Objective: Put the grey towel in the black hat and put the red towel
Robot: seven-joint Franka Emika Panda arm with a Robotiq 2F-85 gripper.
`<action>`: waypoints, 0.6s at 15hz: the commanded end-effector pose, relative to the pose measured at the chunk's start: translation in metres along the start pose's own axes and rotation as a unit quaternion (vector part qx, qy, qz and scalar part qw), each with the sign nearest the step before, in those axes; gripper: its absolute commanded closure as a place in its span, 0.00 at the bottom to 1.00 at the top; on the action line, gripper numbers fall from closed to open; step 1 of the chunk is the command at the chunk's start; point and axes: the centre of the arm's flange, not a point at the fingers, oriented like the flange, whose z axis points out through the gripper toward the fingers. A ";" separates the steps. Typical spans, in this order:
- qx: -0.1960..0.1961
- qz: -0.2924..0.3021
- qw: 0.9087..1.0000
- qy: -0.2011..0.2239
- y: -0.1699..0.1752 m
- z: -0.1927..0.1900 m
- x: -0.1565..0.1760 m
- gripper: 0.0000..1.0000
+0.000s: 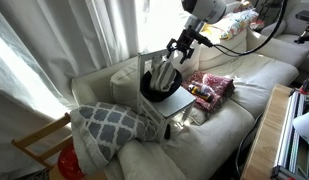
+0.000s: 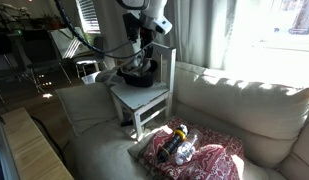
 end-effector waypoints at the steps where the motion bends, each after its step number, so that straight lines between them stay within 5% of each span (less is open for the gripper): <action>1: 0.007 -0.016 1.000 -0.023 0.029 0.015 0.005 0.00; 8: 0.029 0.002 0.999 -0.017 0.031 0.017 0.012 0.00; 9: 0.004 -0.003 1.000 -0.022 0.034 0.024 0.007 0.00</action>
